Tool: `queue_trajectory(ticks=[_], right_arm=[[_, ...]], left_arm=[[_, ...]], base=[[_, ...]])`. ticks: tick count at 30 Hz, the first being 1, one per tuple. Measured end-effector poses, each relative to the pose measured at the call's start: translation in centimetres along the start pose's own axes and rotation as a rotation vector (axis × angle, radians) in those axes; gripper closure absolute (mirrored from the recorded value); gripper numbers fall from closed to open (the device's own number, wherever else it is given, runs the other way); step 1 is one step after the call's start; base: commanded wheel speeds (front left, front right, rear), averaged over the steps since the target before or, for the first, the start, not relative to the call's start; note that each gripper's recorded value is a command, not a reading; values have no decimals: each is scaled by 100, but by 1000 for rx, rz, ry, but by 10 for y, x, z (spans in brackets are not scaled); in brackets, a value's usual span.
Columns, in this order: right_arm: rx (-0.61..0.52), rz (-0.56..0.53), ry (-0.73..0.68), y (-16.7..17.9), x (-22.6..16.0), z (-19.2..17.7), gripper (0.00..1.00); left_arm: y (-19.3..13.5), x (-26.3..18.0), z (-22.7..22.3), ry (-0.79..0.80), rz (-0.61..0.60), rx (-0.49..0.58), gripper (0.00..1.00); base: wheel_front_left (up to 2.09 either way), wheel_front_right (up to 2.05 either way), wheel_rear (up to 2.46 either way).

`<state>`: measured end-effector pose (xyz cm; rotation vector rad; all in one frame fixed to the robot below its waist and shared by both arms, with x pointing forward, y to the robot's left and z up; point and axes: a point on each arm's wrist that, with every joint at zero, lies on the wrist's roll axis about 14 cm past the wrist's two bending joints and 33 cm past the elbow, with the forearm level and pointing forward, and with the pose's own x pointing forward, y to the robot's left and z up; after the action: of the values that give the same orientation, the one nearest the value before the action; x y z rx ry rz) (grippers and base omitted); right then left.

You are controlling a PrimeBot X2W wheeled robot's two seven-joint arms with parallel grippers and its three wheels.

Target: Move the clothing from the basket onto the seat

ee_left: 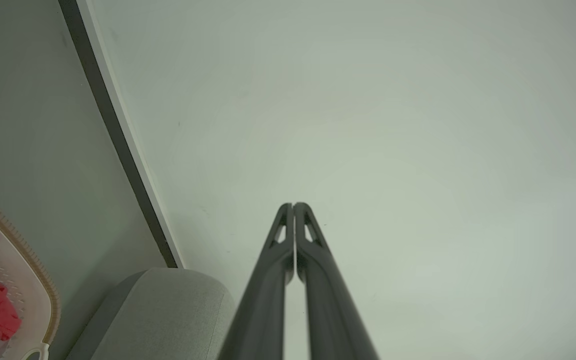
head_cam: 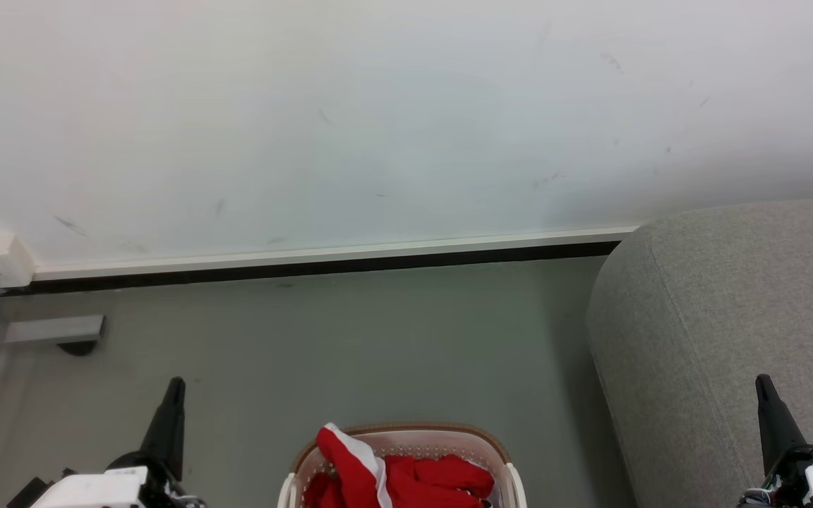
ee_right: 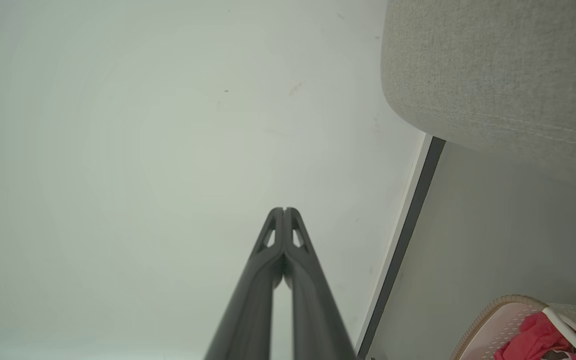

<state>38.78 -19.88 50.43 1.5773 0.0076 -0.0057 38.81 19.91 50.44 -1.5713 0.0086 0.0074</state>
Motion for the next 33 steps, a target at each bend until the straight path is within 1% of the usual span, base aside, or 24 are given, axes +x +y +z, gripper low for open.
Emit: queue_trajectory(ticks=[28,29,33], right_arm=[[0,-1,0,0,0,0,100],[3,-11,0,-4,-1,-1,0],[14,-59,-5,-21,-9,-4,0]], left_arm=[[0,0,0,0,1,0,100],[4,-1,0,-1,12,-2,0],[21,-9,-3,-5,65,-9,0]], base=[[0,0,0],[0,0,0],[0,0,0]])
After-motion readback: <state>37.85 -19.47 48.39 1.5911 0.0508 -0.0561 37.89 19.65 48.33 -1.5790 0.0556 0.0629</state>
